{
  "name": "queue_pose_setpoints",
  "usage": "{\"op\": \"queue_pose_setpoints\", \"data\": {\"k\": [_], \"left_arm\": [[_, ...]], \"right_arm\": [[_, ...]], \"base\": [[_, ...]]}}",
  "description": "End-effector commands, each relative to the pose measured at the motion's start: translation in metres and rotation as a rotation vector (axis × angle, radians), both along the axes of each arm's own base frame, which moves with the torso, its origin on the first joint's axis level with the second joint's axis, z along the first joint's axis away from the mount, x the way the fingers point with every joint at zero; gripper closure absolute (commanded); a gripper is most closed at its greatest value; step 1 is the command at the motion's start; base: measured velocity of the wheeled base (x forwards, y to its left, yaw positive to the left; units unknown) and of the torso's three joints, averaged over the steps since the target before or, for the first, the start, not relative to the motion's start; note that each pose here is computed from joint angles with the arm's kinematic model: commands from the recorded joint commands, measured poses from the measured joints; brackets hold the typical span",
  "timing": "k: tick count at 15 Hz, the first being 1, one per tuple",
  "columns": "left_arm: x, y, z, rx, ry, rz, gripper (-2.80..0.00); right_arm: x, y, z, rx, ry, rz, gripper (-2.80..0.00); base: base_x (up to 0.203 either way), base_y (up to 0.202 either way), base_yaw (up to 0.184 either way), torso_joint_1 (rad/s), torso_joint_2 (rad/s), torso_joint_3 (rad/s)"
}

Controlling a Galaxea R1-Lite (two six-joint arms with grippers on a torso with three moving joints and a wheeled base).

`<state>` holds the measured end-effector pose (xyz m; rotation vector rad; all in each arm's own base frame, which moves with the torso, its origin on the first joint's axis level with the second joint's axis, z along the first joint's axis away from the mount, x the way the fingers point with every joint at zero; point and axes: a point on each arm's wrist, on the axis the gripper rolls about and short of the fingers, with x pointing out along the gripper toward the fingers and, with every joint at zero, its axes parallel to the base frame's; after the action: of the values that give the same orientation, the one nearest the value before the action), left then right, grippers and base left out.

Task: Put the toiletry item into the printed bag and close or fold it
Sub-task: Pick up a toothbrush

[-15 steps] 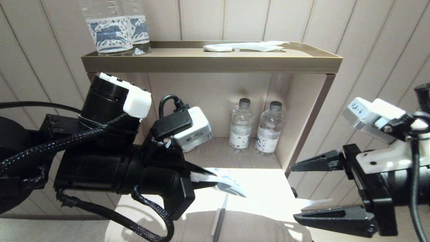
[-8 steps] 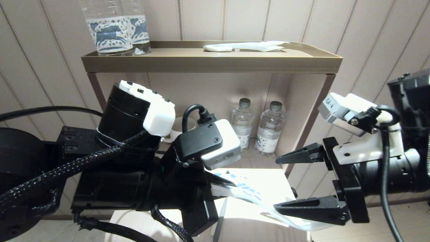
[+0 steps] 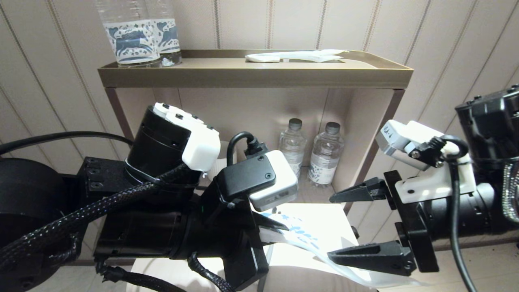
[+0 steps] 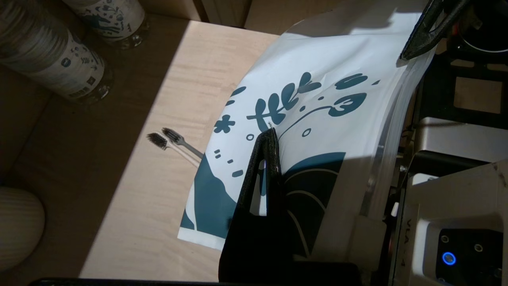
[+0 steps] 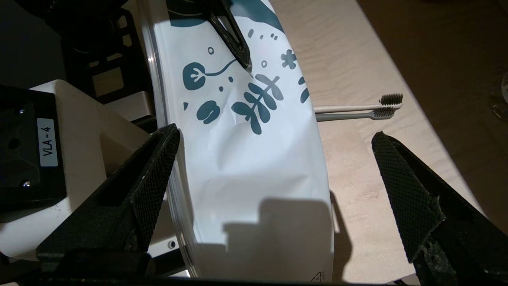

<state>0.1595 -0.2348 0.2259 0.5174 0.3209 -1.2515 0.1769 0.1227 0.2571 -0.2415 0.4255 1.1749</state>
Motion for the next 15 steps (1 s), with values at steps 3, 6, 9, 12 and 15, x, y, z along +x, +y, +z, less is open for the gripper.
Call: {"op": "queue_pose_setpoints", "data": {"k": [3,6,9,12,15], "left_arm": [[0.000,0.000,0.000,0.001,0.000,-0.003,0.00],[0.000,0.000,-0.002,0.004,0.005,-0.002,0.00],[0.002,-0.002,-0.003,0.008,0.007,-0.001,0.00],[0.004,-0.006,-0.005,0.014,0.009,-0.001,0.00],[0.006,-0.007,-0.006,0.017,0.012,0.001,0.00]], "right_arm": [[0.005,0.003,-0.007,-0.015,0.025,0.002,-2.80],[0.005,0.003,-0.005,-0.009,0.016,0.003,-2.80],[-0.006,-0.004,0.003,0.009,-0.009,0.004,-2.80],[-0.020,-0.012,0.001,0.011,-0.013,0.005,-2.80],[-0.027,-0.014,-0.003,0.007,-0.008,0.017,-2.80]], "base": [[0.000,0.000,0.000,0.000,0.00,0.000],[0.000,0.000,0.000,0.000,0.00,0.000],[0.000,0.000,0.000,0.000,0.00,0.000],[0.000,0.000,0.000,0.000,0.00,0.000],[0.000,0.000,0.000,0.000,0.00,0.000]]}}
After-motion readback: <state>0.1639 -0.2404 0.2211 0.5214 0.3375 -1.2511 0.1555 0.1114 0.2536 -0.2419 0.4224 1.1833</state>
